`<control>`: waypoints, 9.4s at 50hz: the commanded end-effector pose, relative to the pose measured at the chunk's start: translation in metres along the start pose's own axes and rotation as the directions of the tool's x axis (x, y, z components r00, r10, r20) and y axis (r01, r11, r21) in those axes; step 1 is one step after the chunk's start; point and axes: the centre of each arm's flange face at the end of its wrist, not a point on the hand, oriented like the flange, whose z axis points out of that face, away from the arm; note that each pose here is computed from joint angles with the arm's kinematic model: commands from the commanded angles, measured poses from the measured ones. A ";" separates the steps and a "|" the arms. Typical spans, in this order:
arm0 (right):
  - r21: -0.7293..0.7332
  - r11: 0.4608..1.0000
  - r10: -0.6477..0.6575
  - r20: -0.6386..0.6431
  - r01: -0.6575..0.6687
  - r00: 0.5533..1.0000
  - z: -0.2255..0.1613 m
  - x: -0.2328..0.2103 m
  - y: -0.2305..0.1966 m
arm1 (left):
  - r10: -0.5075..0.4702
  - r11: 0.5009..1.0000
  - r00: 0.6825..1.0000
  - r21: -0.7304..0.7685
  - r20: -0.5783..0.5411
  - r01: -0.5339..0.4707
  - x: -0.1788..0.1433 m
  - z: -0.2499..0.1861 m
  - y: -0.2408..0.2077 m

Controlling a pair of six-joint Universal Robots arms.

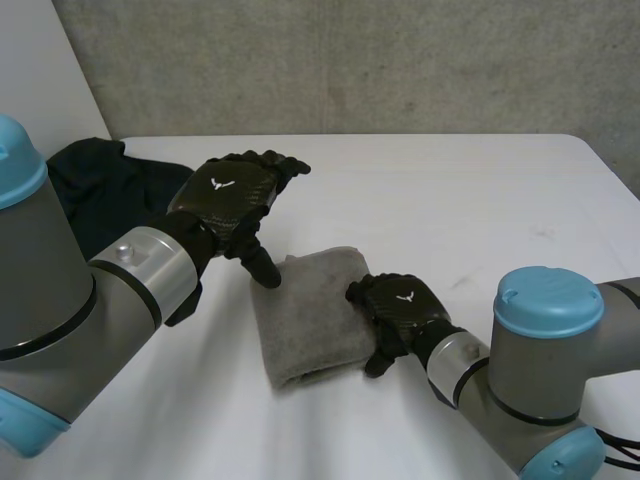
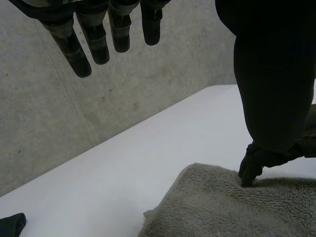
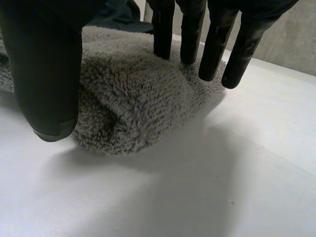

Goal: Fold the laundry.

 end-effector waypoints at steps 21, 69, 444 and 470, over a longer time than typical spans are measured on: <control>0.046 0.991 -0.123 -0.020 0.124 0.992 -0.002 -0.019 -0.014 | -0.008 1.000 1.000 -0.014 0.007 0.008 -0.002 0.001 0.004; 0.170 0.855 -0.458 -0.200 0.491 0.866 0.090 0.116 -0.060 | -0.012 0.997 1.000 -0.070 0.010 0.013 -0.004 0.009 0.024; -0.136 0.708 -0.700 -0.010 0.693 0.714 0.022 0.025 -0.115 | 0.159 0.972 0.949 -0.212 0.272 -0.102 -0.042 0.074 0.043; -0.153 0.963 -0.248 -0.171 0.223 0.954 -0.087 0.084 -0.111 | 0.142 0.965 0.990 -0.226 0.026 -0.132 -0.006 -0.023 0.050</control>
